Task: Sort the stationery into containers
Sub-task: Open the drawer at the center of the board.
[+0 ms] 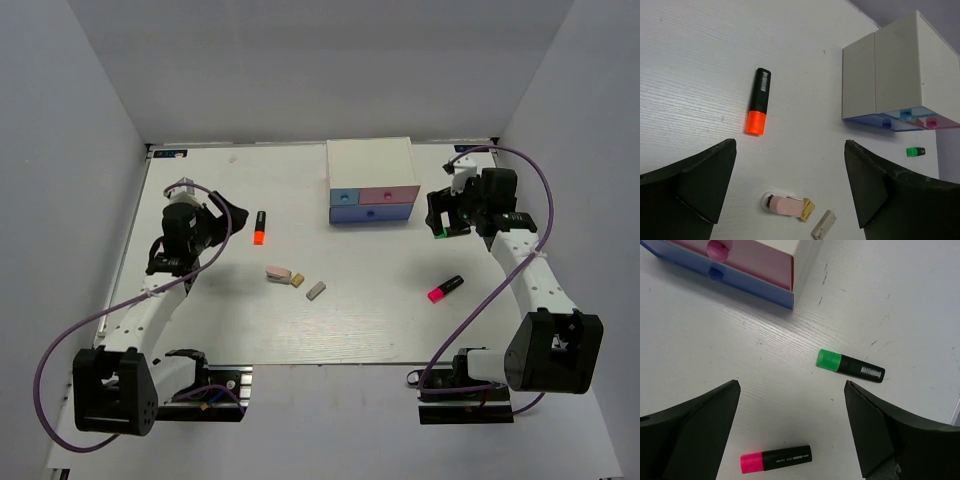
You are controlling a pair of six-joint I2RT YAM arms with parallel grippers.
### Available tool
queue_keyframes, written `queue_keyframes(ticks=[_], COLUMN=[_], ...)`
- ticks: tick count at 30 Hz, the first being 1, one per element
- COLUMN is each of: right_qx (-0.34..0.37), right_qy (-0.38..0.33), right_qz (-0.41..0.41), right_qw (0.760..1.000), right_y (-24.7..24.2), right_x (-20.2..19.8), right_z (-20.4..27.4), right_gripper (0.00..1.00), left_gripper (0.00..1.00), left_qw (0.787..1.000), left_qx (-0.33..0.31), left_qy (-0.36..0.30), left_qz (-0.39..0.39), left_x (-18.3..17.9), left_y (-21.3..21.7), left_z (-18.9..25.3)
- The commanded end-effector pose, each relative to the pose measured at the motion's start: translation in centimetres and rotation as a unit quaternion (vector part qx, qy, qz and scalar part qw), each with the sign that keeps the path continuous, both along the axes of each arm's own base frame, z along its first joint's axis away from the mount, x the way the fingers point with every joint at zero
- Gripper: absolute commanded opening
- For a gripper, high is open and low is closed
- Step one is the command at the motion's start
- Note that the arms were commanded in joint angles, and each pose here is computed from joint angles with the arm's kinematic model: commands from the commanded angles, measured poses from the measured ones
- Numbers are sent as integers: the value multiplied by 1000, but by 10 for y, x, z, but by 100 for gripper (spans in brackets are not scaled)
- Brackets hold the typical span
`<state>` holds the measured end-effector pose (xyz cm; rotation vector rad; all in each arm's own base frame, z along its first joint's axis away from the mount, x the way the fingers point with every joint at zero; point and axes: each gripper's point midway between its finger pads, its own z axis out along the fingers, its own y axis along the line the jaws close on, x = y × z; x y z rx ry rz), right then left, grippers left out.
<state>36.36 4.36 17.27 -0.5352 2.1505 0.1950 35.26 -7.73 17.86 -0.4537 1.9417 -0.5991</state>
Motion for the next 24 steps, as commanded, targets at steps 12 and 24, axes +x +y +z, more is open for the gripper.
queue_keyframes(ticks=[12, 24], right_qx=[58, 242], right_qy=[36, 18], right_qz=[85, 80], right_qw=[994, 967], right_y=[33, 77], right_x=[-16, 8], right_z=[-4, 10], right_gripper=[63, 69], left_gripper=[90, 77], left_qw=[998, 994], left_qx=[25, 31], left_qy=[58, 75], left_qz=[-27, -69], left_x=[12, 27], left_y=[-2, -16], left_z=[-30, -39])
